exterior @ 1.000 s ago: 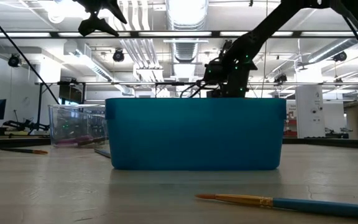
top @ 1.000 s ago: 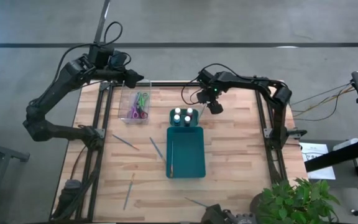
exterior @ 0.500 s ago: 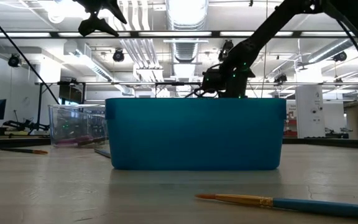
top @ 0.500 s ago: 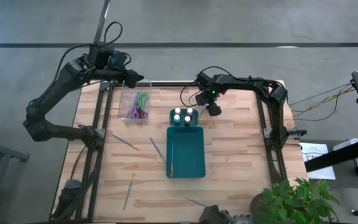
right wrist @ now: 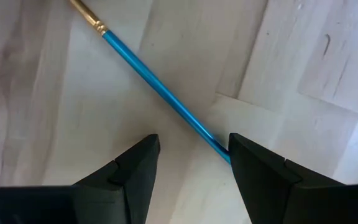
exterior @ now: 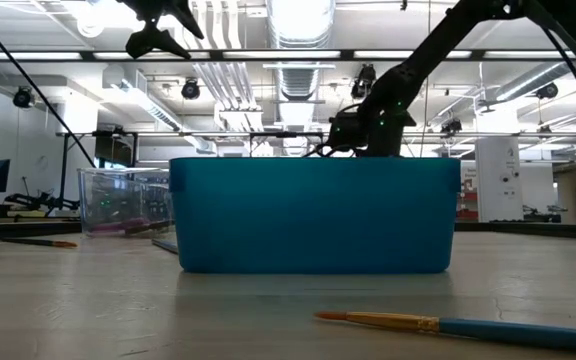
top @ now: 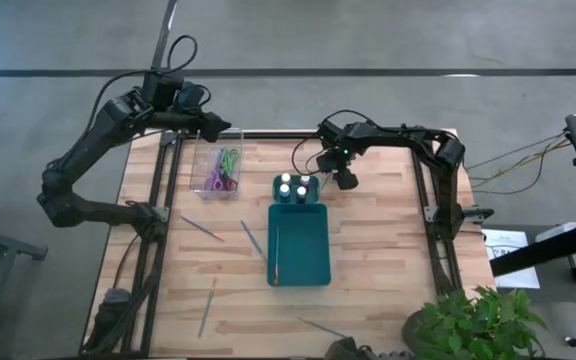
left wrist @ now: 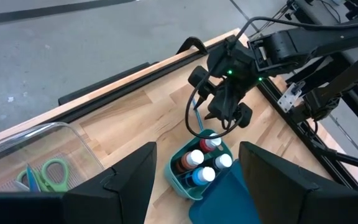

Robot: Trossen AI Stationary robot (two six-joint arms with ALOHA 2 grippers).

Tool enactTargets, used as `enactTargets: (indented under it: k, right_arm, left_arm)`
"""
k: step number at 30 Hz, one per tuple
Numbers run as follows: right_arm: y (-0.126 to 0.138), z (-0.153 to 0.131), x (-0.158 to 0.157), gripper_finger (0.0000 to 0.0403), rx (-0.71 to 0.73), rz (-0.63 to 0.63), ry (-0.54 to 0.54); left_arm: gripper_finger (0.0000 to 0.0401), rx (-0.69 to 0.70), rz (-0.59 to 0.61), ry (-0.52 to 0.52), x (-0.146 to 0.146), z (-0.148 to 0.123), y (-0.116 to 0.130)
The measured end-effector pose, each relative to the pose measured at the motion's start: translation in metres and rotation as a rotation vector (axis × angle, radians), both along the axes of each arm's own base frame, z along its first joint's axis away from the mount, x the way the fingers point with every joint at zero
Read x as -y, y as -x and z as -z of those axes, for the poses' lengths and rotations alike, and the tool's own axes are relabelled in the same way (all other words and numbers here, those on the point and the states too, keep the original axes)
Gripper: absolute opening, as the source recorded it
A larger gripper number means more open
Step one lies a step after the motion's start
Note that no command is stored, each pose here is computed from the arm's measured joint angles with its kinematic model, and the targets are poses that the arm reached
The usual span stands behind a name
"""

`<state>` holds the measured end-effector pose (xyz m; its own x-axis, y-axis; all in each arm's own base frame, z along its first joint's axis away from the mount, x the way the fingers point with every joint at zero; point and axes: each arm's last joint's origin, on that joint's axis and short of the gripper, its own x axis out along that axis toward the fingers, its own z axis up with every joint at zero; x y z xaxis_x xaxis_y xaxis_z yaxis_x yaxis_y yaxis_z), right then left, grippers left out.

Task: Pick & Place Paint Supplies
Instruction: Put the blue paintbrush into the blue bin

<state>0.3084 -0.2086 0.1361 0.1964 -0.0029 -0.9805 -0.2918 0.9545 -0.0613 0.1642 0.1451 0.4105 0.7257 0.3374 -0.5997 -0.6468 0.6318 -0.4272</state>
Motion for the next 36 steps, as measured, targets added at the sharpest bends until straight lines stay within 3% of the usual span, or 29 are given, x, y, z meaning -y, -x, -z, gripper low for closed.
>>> enactTargets:
  k: [17, 36]
  right_arm:
    - [0.016, -0.001, -0.013, 0.0198, -0.097, 0.039, -0.076]
    - [0.016, -0.004, -0.008, 0.0198, -0.084, 0.067, -0.065]
  left_arm:
    - [0.0238, 0.007, 0.012, 0.008, 0.001, 0.000, 0.000]
    - [0.0238, 0.000, 0.023, 0.024, 0.002, 0.001, 0.000]
